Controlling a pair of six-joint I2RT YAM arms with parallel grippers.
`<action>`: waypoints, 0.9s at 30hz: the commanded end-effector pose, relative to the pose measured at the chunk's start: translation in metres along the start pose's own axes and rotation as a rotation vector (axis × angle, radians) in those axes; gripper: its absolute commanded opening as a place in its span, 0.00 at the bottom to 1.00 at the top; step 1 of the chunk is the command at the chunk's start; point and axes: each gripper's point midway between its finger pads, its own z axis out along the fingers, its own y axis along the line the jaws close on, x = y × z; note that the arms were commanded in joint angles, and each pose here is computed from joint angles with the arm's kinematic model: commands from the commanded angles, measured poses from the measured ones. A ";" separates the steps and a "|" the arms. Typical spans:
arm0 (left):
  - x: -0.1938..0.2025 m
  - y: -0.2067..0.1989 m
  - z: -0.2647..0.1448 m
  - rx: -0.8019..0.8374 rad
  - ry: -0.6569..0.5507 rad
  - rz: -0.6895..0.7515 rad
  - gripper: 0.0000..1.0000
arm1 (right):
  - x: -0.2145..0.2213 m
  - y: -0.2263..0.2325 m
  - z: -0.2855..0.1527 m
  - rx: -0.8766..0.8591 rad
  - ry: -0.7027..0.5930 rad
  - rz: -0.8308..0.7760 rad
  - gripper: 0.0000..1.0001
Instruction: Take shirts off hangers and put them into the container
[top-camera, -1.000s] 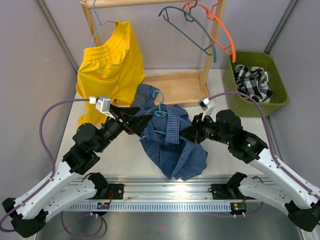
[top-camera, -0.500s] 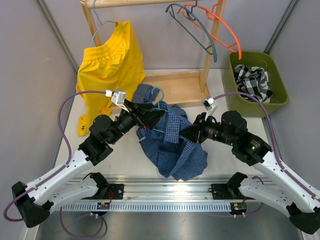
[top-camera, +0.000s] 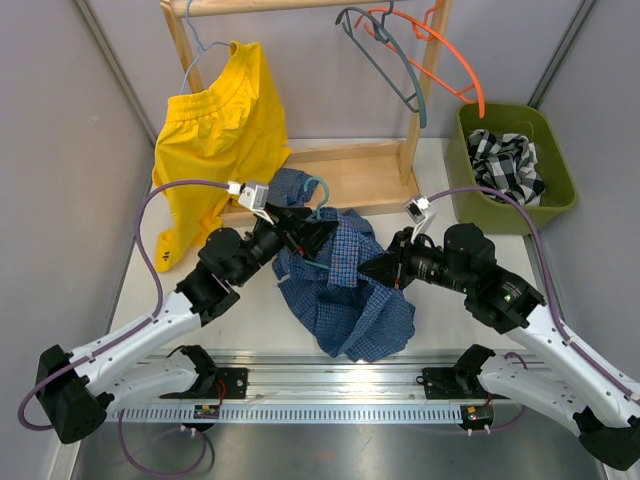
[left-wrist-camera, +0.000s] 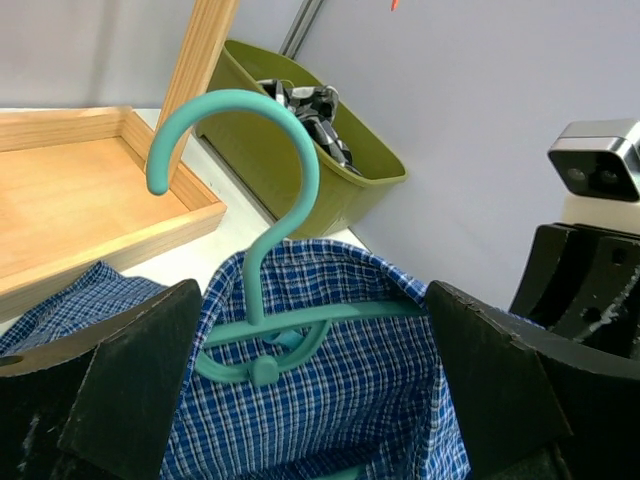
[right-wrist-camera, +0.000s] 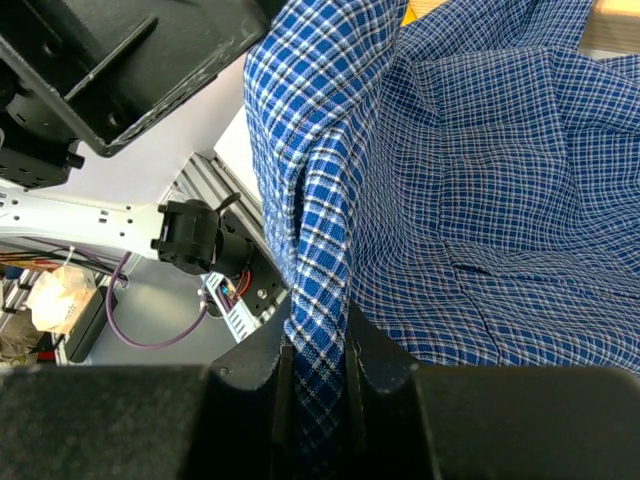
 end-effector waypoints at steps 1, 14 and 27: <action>-0.014 0.000 0.007 0.009 -0.086 0.027 0.99 | -0.024 0.028 -0.009 -0.113 -0.088 -0.031 0.00; 0.011 -0.014 0.033 0.111 0.010 -0.014 0.00 | -0.023 0.027 -0.010 -0.108 -0.097 -0.030 0.00; -0.030 0.006 0.028 -0.097 -0.010 0.123 0.00 | -0.021 0.020 -0.007 -0.080 -0.090 -0.036 0.53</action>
